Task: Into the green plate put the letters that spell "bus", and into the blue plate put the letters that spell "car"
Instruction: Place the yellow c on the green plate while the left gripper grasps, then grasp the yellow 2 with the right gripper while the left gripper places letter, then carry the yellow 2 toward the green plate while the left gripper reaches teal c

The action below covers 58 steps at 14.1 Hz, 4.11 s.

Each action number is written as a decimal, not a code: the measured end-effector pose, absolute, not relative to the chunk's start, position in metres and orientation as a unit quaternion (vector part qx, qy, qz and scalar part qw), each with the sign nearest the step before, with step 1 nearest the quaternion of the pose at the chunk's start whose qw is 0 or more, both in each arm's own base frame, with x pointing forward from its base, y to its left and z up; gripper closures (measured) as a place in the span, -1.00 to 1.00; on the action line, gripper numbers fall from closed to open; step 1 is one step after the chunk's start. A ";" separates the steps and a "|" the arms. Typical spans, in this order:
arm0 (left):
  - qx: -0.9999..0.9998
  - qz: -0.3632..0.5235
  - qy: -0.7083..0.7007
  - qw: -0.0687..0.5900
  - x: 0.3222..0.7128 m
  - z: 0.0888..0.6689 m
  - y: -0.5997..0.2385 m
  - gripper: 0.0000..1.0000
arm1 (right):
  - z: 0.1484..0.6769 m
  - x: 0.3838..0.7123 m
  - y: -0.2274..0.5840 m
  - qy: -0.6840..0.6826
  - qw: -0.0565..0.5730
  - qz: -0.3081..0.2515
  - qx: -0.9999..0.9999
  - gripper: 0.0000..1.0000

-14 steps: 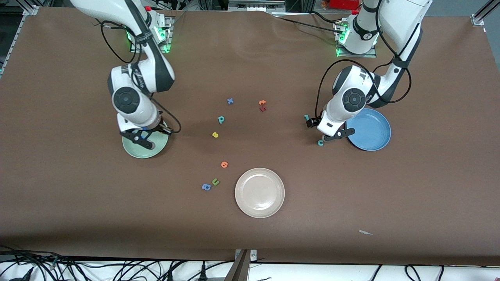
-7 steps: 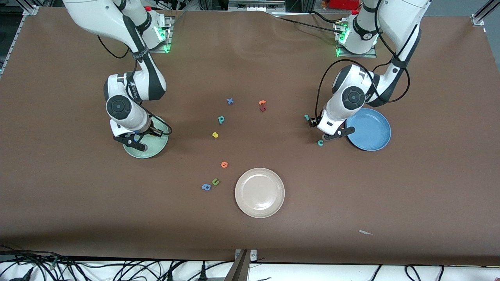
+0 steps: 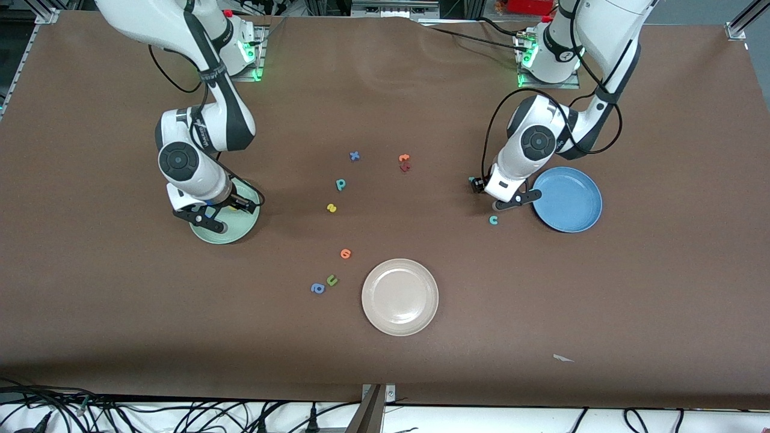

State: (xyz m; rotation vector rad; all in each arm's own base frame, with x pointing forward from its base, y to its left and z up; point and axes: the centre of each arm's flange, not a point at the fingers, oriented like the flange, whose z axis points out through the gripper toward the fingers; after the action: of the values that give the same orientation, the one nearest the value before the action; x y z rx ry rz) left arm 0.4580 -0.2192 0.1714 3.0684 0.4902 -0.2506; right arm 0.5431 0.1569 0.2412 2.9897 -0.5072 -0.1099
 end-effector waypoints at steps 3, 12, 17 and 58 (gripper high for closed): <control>0.984 -0.081 0.158 0.012 0.456 0.170 -0.219 -0.21 | 0.251 0.529 0.222 -0.131 0.033 -0.032 0.990 -1.00; 0.985 -0.072 0.159 0.018 0.458 0.171 -0.220 -0.08 | 0.214 0.519 0.352 -0.151 -0.004 0.001 0.989 -0.28; 0.984 -0.072 0.159 0.018 0.458 0.170 -0.220 0.00 | 0.194 0.536 0.380 -0.180 -0.010 0.008 0.984 -0.12; 0.986 -0.156 0.046 0.030 0.537 0.250 -0.030 -0.77 | 0.185 0.531 0.374 -0.163 0.040 -0.026 0.985 -0.07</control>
State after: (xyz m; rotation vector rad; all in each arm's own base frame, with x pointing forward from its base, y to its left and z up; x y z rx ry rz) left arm 0.5372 -0.0296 0.2500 3.0397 0.1428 -0.4805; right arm 0.5306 0.3742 0.1846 3.0189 -0.5001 -0.0784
